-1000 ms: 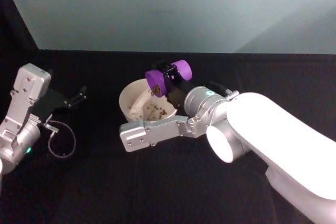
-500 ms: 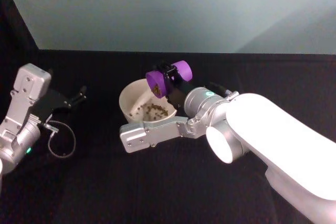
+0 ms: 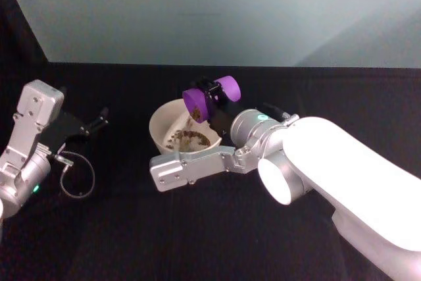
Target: Pick up the cup and pour the mung beans from the cup into the bowl.
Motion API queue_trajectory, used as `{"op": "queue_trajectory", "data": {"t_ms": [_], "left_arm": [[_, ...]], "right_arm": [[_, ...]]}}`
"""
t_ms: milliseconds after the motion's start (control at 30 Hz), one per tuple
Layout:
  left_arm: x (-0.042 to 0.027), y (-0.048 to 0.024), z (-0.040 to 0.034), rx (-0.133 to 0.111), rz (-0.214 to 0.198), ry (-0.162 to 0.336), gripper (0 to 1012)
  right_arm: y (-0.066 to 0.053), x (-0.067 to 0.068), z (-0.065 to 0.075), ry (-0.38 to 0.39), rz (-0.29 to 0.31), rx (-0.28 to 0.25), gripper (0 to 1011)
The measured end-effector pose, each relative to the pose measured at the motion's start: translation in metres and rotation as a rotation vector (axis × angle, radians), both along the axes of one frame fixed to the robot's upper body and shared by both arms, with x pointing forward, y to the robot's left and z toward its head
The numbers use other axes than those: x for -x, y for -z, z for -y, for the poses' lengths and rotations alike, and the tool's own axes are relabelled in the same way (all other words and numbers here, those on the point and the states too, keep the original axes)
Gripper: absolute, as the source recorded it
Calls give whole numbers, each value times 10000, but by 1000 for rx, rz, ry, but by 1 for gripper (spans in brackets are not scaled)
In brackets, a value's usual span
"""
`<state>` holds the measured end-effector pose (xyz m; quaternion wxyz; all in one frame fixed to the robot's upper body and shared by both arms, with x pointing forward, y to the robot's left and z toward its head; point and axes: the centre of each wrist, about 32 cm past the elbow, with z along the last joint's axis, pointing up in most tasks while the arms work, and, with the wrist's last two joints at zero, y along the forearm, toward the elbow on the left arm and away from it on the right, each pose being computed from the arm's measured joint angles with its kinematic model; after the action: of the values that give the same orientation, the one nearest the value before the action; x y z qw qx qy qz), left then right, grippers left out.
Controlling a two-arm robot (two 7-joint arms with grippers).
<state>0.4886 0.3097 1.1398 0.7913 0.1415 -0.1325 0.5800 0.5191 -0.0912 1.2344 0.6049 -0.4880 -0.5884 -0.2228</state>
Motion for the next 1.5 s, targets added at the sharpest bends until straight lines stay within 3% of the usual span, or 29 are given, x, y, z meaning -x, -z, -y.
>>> {"op": "queue_trajectory", "data": {"t_ms": [733, 1133, 1500], "left_arm": [[0, 0, 0, 0, 0, 0, 1000], [0, 0, 0, 0, 0, 0, 1000], [0, 0, 0, 0, 0, 0, 1000]], "right_arm": [[-27, 25, -34, -7, 28, 36, 721], [-26, 67, -73, -8, 68, 98, 720], [-28, 86, -88, -10, 77, 117, 720]]}}
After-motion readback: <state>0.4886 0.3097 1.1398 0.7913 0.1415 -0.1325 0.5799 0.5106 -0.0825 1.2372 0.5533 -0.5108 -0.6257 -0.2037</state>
